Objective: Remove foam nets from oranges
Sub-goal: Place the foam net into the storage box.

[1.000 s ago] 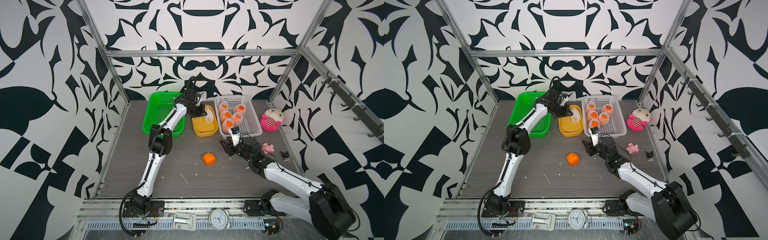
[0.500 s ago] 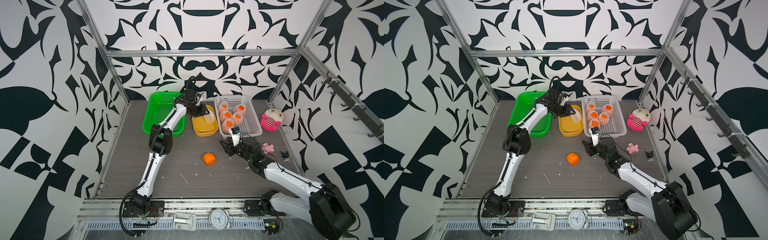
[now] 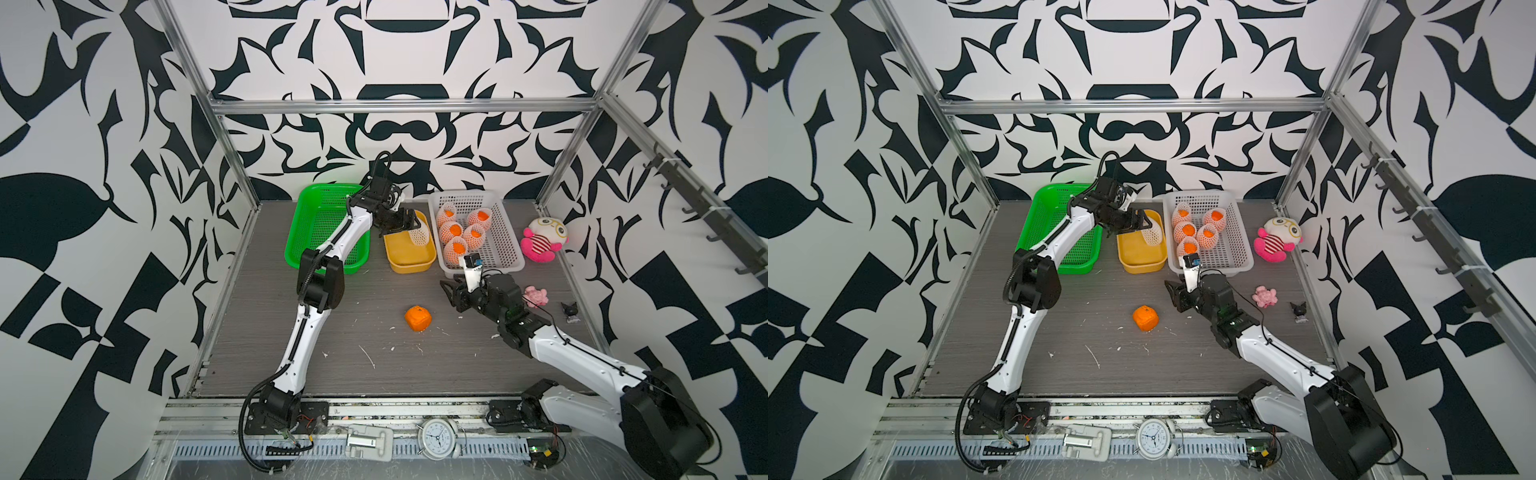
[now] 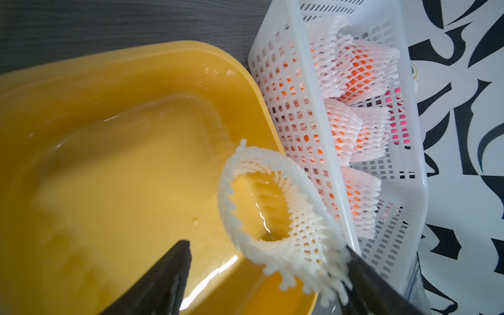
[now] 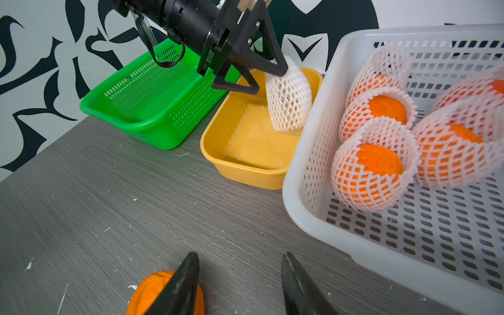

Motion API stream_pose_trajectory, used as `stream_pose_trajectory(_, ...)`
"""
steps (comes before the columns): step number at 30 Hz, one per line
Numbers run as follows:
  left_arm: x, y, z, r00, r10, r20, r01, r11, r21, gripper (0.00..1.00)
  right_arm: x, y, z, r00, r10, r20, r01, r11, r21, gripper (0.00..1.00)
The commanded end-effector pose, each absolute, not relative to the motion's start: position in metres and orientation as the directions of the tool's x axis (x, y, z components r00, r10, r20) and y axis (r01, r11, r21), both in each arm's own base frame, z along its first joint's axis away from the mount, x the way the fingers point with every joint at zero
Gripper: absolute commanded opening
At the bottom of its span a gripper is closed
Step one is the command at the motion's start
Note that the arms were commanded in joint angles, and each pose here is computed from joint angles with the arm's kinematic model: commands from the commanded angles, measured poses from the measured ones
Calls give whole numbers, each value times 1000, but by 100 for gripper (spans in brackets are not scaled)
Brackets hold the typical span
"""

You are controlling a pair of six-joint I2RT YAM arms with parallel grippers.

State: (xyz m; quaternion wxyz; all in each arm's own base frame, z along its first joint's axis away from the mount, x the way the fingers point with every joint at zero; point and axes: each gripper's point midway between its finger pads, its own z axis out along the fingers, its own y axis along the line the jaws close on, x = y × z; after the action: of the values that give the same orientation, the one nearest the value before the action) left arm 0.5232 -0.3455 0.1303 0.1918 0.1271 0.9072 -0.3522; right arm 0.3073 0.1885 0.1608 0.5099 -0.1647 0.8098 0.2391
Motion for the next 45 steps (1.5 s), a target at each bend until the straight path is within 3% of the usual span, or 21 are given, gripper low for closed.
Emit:
stream_pose_trajectory(1, 516, -332, 139, -902, 100, -421, 346, 751, -562, 88, 310, 190, 179, -393, 19, -919, -509, 828, 235, 52)
stream_pose_trajectory(6, 512, -331, 121, -928, 103, -357, 303, 768, -565, 76, 312, 192, 180, -409, 27, -912, -500, 830, 249, 51)
stream_pose_trajectory(11, 509, -332, 121, -930, 103, -354, 301, 766, -568, 66, 313, 193, 181, -421, 28, -906, -495, 830, 256, 50)
stream_pose_trajectory(16, 500, -342, 129, -921, 138, -363, 346, 718, -604, 49, 317, 197, 183, -425, 9, -905, -507, 826, 246, 50)
stream_pose_trajectory(24, 488, -342, 146, -886, 212, -413, 438, 675, -593, 28, 323, 223, 190, -238, -289, -927, -711, 703, -37, 52)
stream_pose_trajectory(30, 471, -344, 187, -808, 292, -512, 577, 572, -583, 20, 345, 239, 198, -114, -437, -892, -789, 586, -186, 67)
stream_pose_trajectory(40, 426, -342, 238, -586, 380, -716, 808, 336, -484, 1, 379, 228, 235, -147, -302, -942, -850, 525, -36, 75)
stream_pose_trajectory(45, 407, -339, 245, -526, 391, -755, 850, 259, -459, 0, 377, 224, 248, -189, -240, -952, -858, 513, 41, 75)
